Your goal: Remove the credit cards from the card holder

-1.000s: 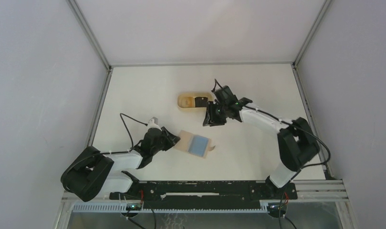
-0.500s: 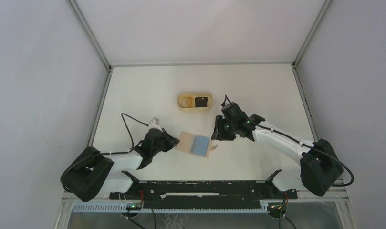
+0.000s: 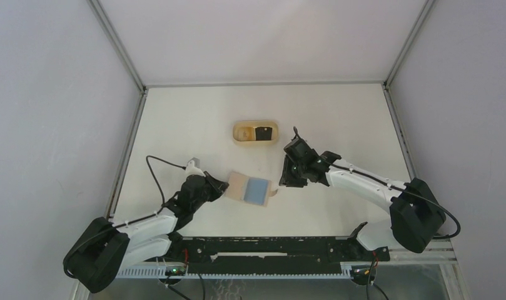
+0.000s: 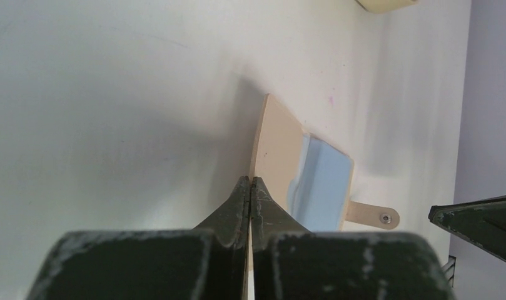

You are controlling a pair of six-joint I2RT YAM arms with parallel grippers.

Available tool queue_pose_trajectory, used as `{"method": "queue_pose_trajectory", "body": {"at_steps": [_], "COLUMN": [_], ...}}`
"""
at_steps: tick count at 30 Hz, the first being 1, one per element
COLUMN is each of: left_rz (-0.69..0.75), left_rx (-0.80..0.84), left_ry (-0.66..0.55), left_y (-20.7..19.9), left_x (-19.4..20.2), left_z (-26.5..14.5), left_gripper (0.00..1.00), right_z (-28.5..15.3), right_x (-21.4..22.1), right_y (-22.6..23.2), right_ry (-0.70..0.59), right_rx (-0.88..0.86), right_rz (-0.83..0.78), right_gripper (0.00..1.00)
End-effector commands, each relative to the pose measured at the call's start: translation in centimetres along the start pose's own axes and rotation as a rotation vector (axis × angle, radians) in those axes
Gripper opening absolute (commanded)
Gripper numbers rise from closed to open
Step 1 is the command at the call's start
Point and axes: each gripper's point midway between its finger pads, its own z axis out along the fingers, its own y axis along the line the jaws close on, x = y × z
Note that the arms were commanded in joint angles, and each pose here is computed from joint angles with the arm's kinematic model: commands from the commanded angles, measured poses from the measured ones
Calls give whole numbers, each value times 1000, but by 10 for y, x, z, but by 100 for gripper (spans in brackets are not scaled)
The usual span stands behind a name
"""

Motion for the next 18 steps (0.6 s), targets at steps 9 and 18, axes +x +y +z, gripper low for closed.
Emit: {"method": "queue_pose_trajectory", "body": {"at_steps": [9,18], "left_rz": [24,24], "left_rx": [-21,-28], "left_ry": [-28,-28], "left_y": [7,7], "left_x": [-4,-4], "left_z": [-3,-3], "left_gripper": [0,0], "right_z": [12,15], "right_x": [-3,-6], "right_y": [20,34], "right_ry": [-1,7], "right_rx": [-11,-57], "right_rz": [20,13], "right_gripper": [38,38]}}
